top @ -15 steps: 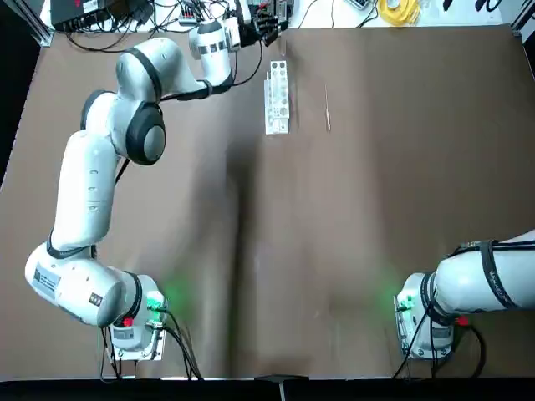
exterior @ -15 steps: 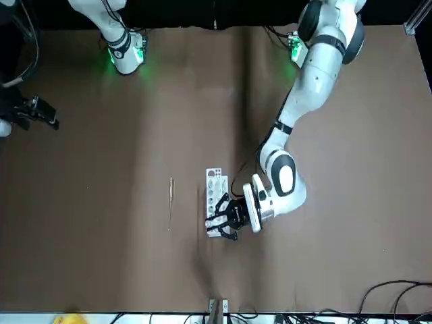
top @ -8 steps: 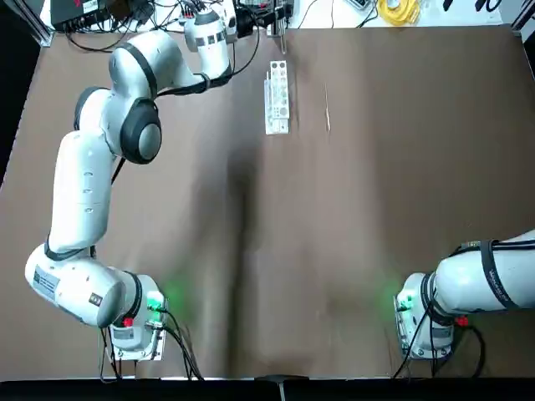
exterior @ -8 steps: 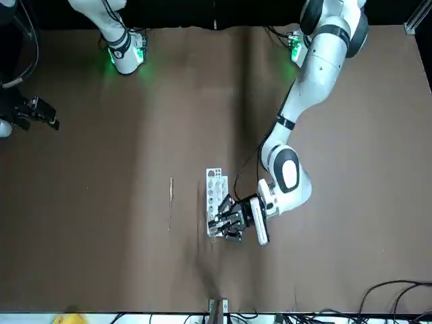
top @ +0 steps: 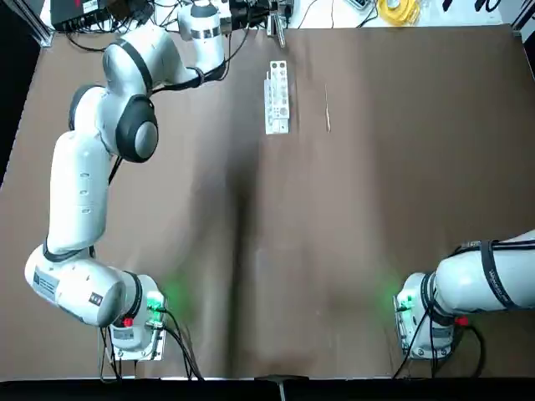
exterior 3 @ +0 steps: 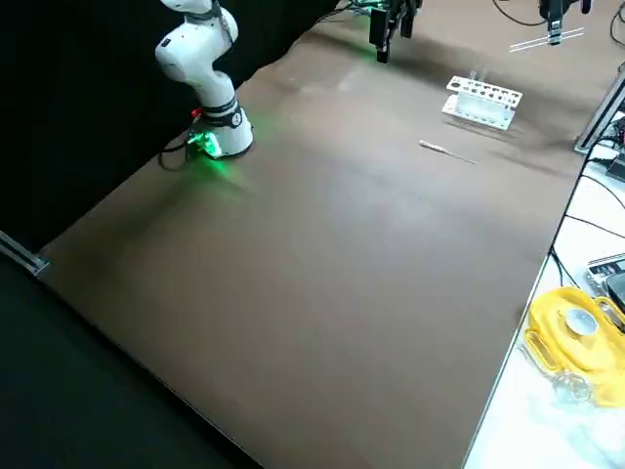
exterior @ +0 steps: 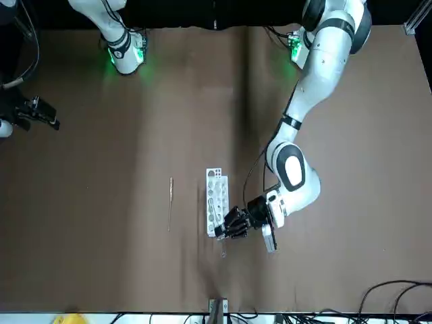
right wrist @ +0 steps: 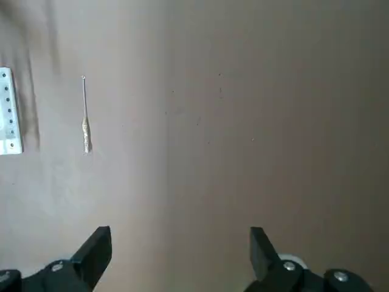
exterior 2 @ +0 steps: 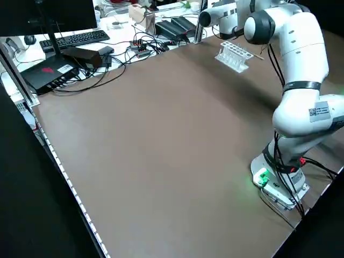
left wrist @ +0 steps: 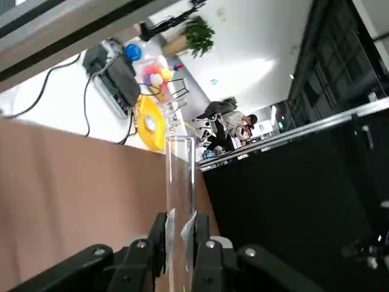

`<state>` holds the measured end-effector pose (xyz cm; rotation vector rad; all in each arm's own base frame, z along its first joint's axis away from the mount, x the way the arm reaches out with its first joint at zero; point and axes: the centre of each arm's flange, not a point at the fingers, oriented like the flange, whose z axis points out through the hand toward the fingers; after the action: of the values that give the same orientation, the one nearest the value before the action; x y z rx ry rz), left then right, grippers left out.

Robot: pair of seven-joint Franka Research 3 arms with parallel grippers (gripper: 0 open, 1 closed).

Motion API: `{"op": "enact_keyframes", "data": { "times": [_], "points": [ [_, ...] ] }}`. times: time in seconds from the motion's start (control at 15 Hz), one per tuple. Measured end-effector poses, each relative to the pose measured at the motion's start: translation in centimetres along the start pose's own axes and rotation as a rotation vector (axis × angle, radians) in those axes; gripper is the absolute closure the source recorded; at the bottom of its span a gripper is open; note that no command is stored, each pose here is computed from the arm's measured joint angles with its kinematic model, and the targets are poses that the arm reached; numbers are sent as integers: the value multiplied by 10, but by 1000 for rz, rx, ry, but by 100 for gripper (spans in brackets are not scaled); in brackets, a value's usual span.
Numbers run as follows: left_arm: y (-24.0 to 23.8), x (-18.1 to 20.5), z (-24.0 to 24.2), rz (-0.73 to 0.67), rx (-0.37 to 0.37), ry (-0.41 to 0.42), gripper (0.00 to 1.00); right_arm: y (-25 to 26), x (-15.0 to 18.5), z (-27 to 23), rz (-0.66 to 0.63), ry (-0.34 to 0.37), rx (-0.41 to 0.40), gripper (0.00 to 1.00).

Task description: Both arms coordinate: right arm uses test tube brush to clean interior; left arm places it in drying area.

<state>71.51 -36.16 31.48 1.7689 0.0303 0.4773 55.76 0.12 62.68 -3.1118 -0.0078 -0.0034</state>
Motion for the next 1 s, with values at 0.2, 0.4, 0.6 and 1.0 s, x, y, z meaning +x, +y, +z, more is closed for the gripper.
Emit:
{"op": "enact_keyframes", "data": {
  "times": [0.2, 0.4, 0.6, 1.0],
  "points": [
    [-6, 1, -5, -168, 41, -26, 77, 0, 0, 0, 0, 0, 0, 0],
    [-9, -4, -5, -424, 48, -48, 77, 1, 0, 0, 2, 0, 0, 0],
    [-10, -3, -10, -674, 34, -89, 77, 2, 0, 0, 4, 0, 0, 0],
    [-26, -2, -28, -1143, 21, -219, 77, 2, 0, 2, 4, -6, 0, 0]
  ]
}}
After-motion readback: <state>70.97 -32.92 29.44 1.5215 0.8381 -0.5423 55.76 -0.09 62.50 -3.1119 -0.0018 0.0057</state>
